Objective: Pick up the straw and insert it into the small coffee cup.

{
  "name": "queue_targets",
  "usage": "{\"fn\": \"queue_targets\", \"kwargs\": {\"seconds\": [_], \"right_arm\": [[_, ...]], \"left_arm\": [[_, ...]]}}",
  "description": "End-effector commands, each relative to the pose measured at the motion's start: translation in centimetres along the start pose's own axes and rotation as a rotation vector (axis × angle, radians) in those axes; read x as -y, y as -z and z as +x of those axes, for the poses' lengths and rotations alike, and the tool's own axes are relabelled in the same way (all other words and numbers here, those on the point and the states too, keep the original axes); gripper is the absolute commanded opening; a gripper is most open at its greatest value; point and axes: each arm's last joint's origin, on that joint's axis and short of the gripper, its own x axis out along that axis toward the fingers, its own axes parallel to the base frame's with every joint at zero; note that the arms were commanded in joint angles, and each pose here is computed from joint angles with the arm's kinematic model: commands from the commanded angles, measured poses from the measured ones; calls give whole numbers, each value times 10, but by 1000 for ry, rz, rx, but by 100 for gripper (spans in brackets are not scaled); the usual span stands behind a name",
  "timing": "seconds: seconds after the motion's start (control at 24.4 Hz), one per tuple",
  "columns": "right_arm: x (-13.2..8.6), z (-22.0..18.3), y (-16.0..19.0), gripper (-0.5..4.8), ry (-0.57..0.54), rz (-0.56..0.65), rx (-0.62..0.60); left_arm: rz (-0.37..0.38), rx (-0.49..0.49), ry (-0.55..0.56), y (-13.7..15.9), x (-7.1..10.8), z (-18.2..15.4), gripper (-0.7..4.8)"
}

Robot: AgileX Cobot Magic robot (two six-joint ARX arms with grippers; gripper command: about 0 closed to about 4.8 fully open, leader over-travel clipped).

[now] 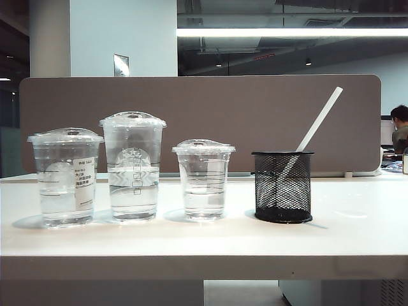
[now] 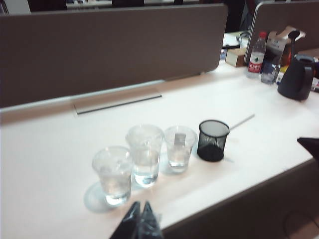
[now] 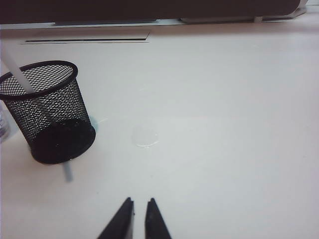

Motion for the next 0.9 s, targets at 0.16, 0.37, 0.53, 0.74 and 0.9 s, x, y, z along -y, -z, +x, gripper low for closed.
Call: {"fn": "queue_targets", "kwargs": {"seconds": [0.16,0.37,0.53,0.74,0.9], "right_arm": [[0,1,1,54,1,-4,5],[0,1,1,54,1,-4,6],[1,1,1,40,17,19,5],[-3,-2,-13,41,-84,96,92],[-5,-21,-57,-10,-66,130,235]], "left_arm": [[-87,-81,6,7,1,0,-4],[-104,-135,20,13,1,1,-4],[-96,-135,17,13,1,1,-4],[-132,-135,26,13,1,1,-4],[-131,-136,25,13,1,1,-4]]}}
